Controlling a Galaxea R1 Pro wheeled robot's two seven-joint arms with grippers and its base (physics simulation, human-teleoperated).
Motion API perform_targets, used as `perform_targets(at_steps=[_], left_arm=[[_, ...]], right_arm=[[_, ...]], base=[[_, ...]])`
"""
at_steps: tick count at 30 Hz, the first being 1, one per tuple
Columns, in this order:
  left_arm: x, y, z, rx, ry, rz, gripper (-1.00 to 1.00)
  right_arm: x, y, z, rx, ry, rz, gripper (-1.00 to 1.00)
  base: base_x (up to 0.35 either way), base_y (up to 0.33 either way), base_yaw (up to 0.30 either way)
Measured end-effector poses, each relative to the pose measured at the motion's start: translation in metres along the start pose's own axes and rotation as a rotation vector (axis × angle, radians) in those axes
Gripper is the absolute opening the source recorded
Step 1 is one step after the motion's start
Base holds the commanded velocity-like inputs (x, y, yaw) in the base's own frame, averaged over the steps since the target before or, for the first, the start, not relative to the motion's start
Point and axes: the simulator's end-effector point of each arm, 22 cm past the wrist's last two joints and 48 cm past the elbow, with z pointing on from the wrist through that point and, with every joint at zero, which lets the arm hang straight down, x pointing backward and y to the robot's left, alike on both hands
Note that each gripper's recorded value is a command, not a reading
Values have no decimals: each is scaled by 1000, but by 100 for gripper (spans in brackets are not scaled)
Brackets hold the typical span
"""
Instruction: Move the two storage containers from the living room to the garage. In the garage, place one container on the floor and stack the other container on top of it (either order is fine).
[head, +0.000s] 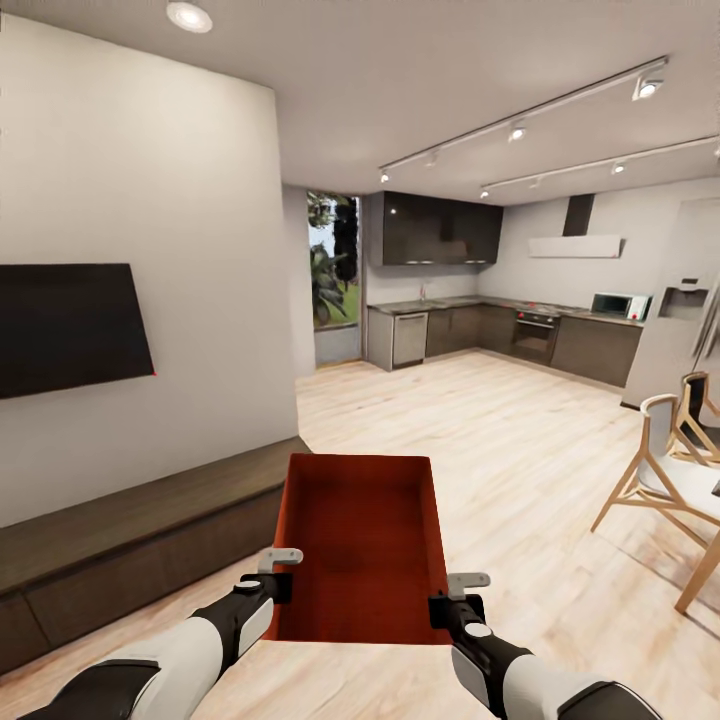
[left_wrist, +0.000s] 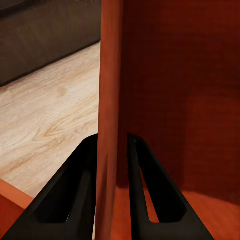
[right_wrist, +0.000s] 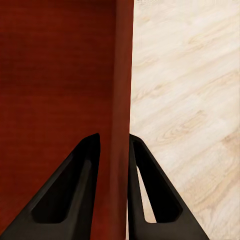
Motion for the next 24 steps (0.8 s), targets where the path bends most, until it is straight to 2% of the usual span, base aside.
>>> perform_targets(at_steps=[24], left_arm=[[-17, 0, -10, 1, -34, -2, -100]], right_arm=[[-18, -1, -7, 1, -34, 1, -100]], base=[[0, 0, 0]])
